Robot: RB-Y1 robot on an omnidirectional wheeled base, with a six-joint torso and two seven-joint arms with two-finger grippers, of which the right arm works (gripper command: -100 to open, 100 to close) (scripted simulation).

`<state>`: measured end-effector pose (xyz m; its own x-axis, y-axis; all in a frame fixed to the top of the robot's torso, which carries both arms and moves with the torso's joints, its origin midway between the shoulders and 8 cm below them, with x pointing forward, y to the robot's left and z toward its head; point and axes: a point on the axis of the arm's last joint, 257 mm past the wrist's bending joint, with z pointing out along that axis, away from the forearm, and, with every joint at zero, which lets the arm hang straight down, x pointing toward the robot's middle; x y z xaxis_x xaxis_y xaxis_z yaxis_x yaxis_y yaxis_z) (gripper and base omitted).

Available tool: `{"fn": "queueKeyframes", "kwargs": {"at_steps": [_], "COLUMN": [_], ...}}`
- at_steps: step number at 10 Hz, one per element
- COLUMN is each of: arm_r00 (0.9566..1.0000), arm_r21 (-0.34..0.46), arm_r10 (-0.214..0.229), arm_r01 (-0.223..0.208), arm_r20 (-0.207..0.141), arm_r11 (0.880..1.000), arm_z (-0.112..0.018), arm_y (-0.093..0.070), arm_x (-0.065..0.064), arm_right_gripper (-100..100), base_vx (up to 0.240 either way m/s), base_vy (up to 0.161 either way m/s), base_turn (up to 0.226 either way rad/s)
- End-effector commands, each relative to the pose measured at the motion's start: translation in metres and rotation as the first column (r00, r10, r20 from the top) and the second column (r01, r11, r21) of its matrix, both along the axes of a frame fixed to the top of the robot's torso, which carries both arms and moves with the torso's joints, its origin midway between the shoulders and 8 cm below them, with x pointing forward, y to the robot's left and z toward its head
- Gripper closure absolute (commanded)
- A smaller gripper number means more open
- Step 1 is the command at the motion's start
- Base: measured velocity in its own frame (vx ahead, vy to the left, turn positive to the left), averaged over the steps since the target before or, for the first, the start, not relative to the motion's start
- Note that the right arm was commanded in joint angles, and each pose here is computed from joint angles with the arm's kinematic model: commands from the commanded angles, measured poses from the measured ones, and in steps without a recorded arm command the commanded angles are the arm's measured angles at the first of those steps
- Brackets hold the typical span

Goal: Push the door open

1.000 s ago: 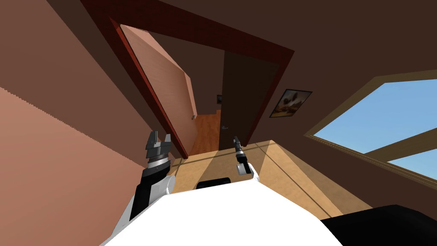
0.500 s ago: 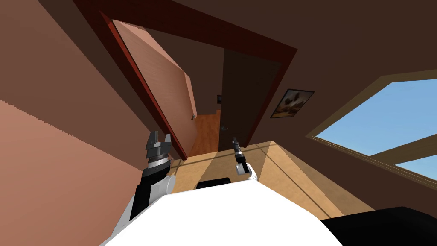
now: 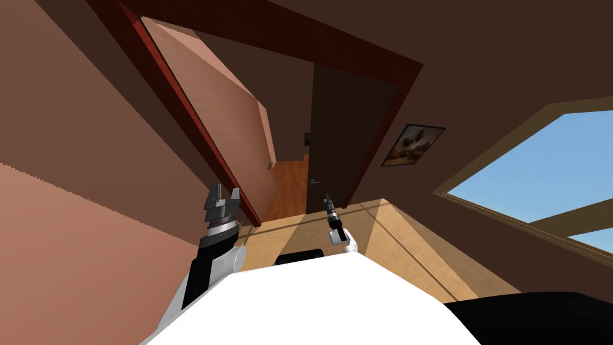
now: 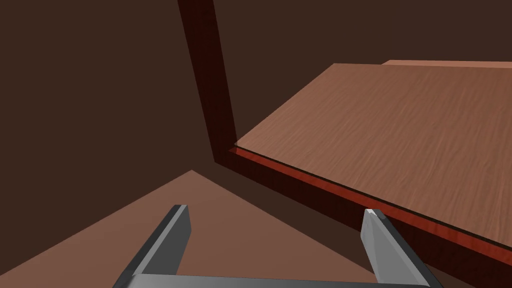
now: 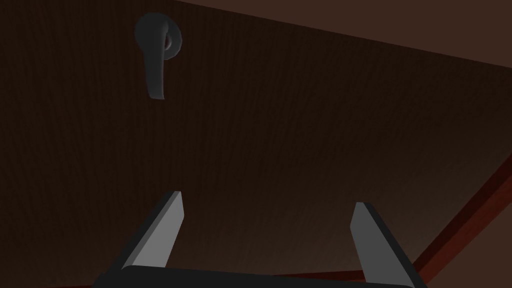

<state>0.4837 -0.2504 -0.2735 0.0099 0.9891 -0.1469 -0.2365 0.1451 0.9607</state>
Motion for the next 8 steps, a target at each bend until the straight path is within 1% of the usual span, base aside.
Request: {"fn": "queueKeyframes", "kwargs": {"at_steps": [1,2,3,4,5,7,8], "arm_r00": [0.9998,0.9997,0.9992,0.9988,0.9985,0.9967,0.9960], "arm_r21": [0.013,0.013,0.021,0.029,0.030,0.046,0.053], "arm_r10": [0.008,0.008,0.013,0.018,0.018,0.028,0.033], "arm_r01": [-0.008,-0.008,-0.012,-0.017,-0.016,-0.025,-0.029], "arm_r20": [-0.017,-0.024,-0.038,-0.046,-0.052,-0.077,-0.083], "arm_r11": [1.000,1.000,1.000,0.999,0.999,0.999,0.998], "arm_z": [-0.010,-0.013,-0.021,-0.026,-0.029,-0.042,-0.046], "arm_y": [0.004,0.004,0.006,0.008,0.008,0.013,0.015], "arm_x": [0.002,0.002,0.004,0.006,0.005,0.008,0.010], "arm_right_gripper": [-100,-100,-100,-100,-100,-100,-100], "base_vx": [0.074,0.060,0.056,0.080,0.062,0.070,0.094], "base_vy": [-0.038,-0.030,-0.019,-0.031,-0.023,-0.022,-0.033], "base_turn": [0.003,0.008,0.003,0.004,0.006,0.005,0.007]}}
